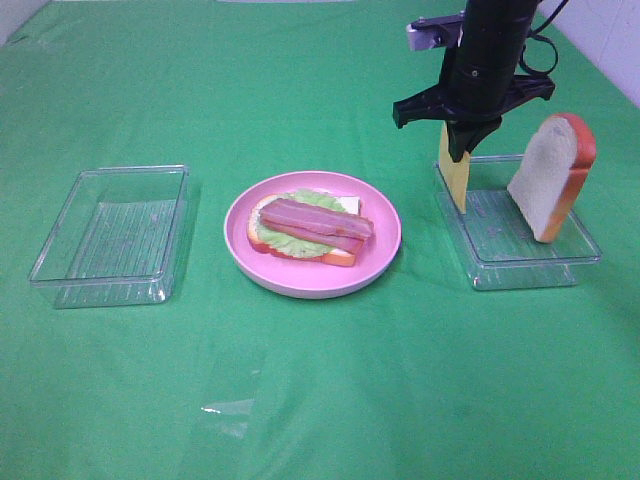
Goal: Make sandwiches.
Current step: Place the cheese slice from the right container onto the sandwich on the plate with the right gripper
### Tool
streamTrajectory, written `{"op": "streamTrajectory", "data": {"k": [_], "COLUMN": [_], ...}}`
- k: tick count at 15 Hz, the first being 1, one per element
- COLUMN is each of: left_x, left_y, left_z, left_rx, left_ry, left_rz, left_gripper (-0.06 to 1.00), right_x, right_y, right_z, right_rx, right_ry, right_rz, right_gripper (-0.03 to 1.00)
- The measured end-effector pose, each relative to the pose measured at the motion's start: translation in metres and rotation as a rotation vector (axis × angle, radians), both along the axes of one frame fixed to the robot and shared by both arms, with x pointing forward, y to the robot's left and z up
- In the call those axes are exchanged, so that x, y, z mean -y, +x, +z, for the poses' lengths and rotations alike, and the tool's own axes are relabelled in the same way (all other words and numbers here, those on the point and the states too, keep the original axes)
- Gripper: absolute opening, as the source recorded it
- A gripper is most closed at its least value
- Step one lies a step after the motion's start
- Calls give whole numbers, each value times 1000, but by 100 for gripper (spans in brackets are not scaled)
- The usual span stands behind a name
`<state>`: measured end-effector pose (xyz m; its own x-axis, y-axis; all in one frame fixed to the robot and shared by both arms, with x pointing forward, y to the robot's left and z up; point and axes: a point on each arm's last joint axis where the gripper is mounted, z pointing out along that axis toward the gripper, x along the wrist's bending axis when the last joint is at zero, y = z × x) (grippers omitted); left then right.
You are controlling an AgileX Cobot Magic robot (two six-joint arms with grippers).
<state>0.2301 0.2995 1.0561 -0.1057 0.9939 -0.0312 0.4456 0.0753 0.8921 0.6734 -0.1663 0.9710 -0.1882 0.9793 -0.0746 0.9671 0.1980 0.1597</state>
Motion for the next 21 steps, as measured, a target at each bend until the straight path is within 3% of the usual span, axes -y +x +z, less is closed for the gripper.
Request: {"op": "streamTrajectory", "data": {"k": [7, 11, 21], "left_x": [0, 0, 0], "left_y": [0, 0, 0], "left_z": [0, 0, 0], "left_rx": [0, 0, 0], "left_ry": [0, 0, 0], "left_rz": [0, 0, 0], "left_gripper": [99, 99, 99], "right_x": [8, 6, -33], "right_y": [-22, -26, -25], "right_z": [69, 77, 62], "right_rx": [86, 95, -14], "right_ry": [23, 54, 442], "right_rz": [5, 2, 71], "right_gripper": [3, 3, 3]}}
